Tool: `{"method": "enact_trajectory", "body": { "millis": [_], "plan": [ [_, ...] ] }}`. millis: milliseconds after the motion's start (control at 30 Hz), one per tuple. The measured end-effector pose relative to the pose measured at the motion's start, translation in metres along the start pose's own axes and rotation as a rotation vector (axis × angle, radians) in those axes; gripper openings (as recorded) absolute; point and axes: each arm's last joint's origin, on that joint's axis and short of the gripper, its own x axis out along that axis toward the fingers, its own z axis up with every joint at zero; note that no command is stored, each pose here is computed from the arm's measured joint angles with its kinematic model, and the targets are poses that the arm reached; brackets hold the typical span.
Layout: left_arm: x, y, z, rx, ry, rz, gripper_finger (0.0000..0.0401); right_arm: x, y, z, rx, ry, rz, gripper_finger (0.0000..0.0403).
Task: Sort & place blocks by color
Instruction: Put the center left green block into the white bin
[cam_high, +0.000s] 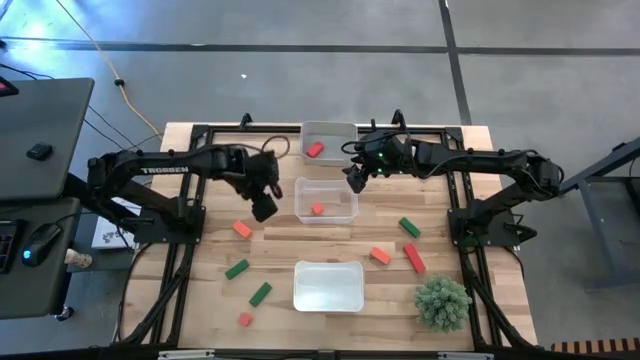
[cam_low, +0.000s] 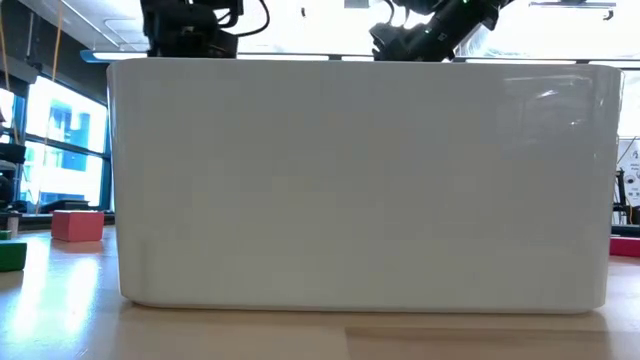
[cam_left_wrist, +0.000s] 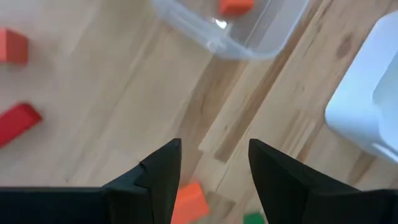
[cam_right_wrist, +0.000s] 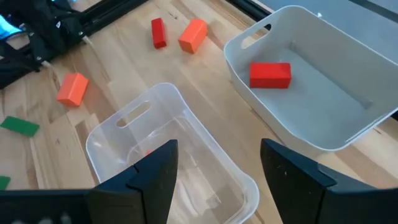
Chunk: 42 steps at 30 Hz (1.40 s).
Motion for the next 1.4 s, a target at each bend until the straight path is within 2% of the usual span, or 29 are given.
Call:
{"method": "enact_trajectory", "body": {
  "millis": [300, 733, 1067, 1400],
  "plan": [
    [0.002, -0.036, -0.024, -0.026, 0.037, 0.032, 0.0177, 0.000, 0.001, -0.001, -0.018, 0.017, 0.044, 0.0216],
    [0.013, -0.079, -0.083, -0.061, 0.137, 0.077, 0.0177, 0.000, 0.002, -0.002, -0.028, 0.043, 0.087, 0.0216],
    [0.028, -0.087, -0.121, -0.135, 0.172, 0.145, 0.0177, 0.000, 0.002, -0.002, -0.065, 0.041, 0.088, 0.0216],
    [0.042, -0.082, -0.131, -0.251, 0.244, 0.149, 0.0177, 0.000, 0.002, -0.002, -0.099, 0.040, 0.090, 0.0216]
  ]
}}
